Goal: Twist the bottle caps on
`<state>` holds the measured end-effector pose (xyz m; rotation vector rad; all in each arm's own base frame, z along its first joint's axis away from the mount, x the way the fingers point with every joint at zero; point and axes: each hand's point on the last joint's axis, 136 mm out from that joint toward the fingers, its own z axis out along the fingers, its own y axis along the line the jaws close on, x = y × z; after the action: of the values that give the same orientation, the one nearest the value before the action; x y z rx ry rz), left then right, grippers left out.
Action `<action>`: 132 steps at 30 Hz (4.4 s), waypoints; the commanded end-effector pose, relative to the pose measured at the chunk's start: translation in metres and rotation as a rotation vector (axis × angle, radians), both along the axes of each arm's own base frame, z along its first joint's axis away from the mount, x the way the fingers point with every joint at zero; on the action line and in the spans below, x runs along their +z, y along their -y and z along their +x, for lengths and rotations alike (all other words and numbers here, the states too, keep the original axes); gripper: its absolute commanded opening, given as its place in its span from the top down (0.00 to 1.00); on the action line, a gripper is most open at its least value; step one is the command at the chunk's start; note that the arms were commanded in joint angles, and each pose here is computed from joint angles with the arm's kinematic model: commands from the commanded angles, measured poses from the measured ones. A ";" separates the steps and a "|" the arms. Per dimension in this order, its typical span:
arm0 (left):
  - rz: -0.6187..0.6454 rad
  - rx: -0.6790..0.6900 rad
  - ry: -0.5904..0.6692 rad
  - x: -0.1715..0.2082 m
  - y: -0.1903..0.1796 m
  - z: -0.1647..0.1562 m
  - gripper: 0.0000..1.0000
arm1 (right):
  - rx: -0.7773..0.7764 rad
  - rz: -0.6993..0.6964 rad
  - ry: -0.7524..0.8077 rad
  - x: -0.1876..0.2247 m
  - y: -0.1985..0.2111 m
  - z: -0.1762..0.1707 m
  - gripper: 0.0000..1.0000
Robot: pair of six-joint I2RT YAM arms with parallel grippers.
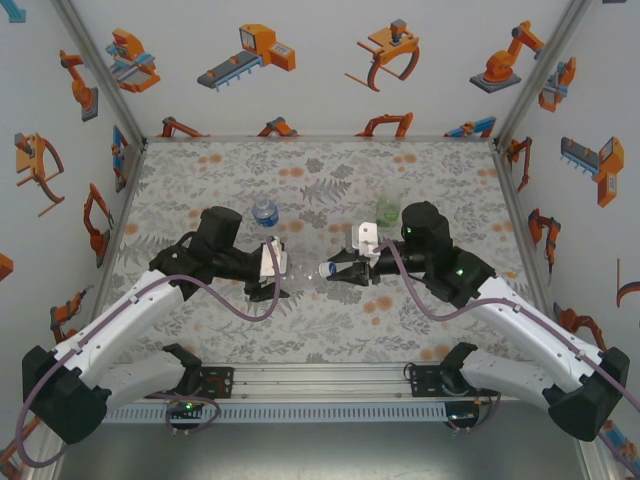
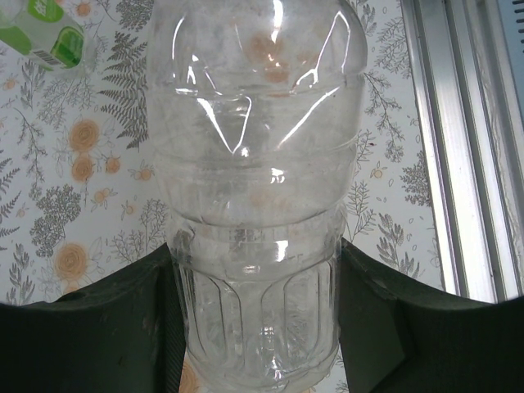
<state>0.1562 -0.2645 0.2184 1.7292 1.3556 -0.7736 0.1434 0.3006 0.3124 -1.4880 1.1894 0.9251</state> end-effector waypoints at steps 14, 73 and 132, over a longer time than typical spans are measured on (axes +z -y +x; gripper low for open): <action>-0.017 -0.022 0.016 0.010 0.004 0.001 1.00 | -0.652 0.193 -1.000 0.010 0.009 0.077 1.00; -0.027 -0.023 0.034 0.013 0.002 -0.001 1.00 | 0.025 0.046 0.103 0.017 -0.001 -0.002 0.58; 0.010 0.476 0.070 0.020 -0.030 0.079 0.03 | -1.175 -0.190 -0.916 -0.042 0.073 0.183 1.00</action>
<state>0.2160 -0.2434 0.2289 1.4891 1.5572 -0.4763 0.3122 0.2414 0.2815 -0.0405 2.4044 0.7921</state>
